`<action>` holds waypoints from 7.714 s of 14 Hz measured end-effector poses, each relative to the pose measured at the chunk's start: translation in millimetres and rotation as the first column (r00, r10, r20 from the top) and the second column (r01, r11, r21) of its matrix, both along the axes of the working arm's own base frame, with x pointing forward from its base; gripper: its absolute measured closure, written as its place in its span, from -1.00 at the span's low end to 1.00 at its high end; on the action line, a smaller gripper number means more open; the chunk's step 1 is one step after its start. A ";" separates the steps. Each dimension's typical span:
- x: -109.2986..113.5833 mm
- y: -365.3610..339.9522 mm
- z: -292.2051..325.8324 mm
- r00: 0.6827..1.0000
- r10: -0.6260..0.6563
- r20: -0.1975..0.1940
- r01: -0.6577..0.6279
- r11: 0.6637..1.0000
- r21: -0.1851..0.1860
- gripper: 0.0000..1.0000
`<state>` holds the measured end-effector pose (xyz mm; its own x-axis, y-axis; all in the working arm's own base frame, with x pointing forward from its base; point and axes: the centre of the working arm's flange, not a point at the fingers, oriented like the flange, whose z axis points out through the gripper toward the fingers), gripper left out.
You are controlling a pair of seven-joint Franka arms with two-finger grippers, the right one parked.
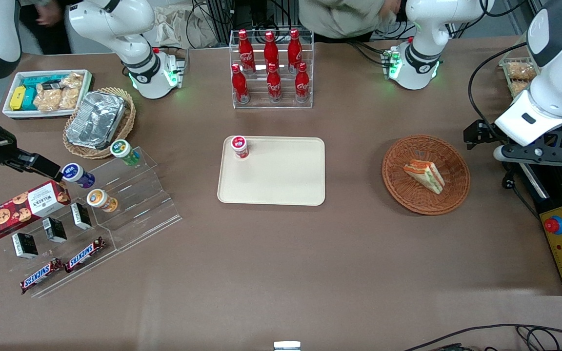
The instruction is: Place sandwich from basket to tray
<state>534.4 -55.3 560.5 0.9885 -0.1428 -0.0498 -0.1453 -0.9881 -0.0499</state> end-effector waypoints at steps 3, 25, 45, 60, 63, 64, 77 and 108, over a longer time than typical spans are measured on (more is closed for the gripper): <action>0.1 0.0 -0.1 1.000 0.000 0.000 0.000 1.000 0.000 -1.00; -66.6 45.3 -94.3 0.945 0.326 0.007 -0.325 0.942 -0.084 -1.00; -72.1 -2.2 -238.1 0.634 0.766 0.102 -0.756 0.642 -0.127 -1.00; -85.6 -11.4 -288.7 0.594 0.798 0.098 -0.783 0.602 -0.157 -1.00; -85.4 -10.4 -289.4 0.600 0.793 0.106 -0.778 0.609 -0.153 -0.98; -85.4 -10.2 -289.4 0.599 0.794 0.107 -0.779 0.608 -0.152 -0.96; -68.4 -14.1 -251.9 0.621 0.766 0.167 -0.772 0.635 -0.042 0.72; -84.9 -340.9 -99.2 0.953 0.291 -0.089 -0.297 0.952 -0.073 0.74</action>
<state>449.6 -396.2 461.3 0.9810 0.1464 -0.1273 0.1520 -0.9877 0.0356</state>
